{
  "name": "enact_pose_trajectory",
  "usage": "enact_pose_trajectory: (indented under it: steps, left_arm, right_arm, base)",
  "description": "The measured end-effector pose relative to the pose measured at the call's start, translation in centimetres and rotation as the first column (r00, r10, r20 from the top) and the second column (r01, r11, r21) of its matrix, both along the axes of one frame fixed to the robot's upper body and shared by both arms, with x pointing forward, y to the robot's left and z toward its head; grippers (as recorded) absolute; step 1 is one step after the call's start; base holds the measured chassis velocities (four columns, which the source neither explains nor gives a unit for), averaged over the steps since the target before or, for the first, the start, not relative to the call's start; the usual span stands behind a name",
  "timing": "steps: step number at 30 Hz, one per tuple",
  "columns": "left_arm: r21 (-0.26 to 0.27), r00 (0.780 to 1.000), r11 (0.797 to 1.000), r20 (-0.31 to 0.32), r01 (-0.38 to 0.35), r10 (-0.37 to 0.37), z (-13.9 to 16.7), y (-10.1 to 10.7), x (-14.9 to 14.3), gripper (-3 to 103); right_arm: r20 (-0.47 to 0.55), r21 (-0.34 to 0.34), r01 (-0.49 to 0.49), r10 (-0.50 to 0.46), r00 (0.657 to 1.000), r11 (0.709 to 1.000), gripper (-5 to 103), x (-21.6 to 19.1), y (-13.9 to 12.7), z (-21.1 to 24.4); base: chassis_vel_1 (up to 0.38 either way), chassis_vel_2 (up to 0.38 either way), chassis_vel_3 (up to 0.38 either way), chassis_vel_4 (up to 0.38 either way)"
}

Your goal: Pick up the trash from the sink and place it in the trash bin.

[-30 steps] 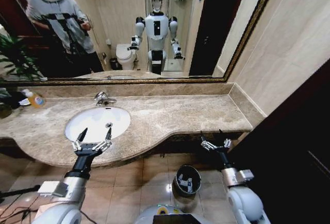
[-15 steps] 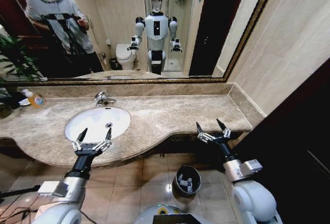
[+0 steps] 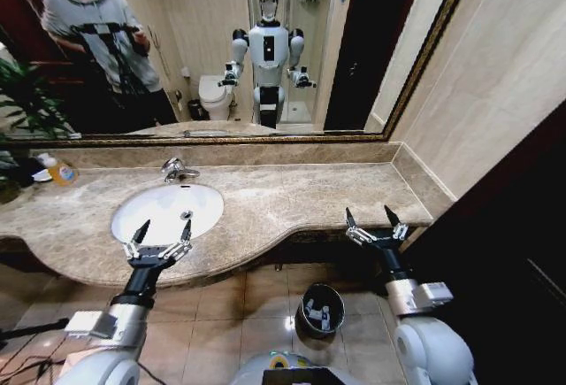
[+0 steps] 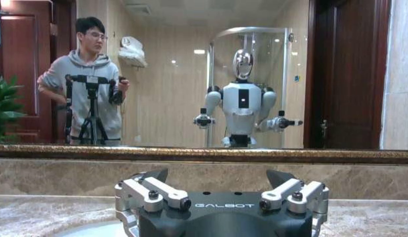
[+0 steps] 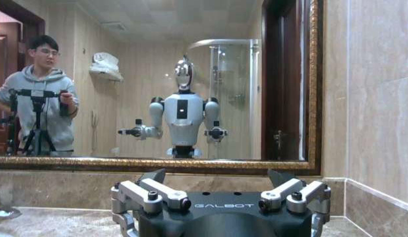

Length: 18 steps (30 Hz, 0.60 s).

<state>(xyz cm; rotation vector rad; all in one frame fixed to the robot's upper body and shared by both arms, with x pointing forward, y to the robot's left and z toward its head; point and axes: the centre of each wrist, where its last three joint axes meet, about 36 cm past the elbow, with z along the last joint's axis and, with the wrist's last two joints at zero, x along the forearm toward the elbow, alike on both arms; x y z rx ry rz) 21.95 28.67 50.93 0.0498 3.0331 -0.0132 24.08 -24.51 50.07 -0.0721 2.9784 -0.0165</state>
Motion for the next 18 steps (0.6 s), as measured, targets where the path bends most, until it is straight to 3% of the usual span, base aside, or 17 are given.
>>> enact_pose_trajectory:
  steps: [18]
  left_arm:
    - [0.000, 1.000, 1.000, 0.000, 0.000, 0.000, 0.00, 0.00, 0.00, 100]
  right_arm:
    - [-0.007, -0.007, -0.020, 0.020, 1.000, 1.000, 100, -0.39, -0.16, 0.29]
  base:
    - [0.000, 0.000, 0.000, 0.000]
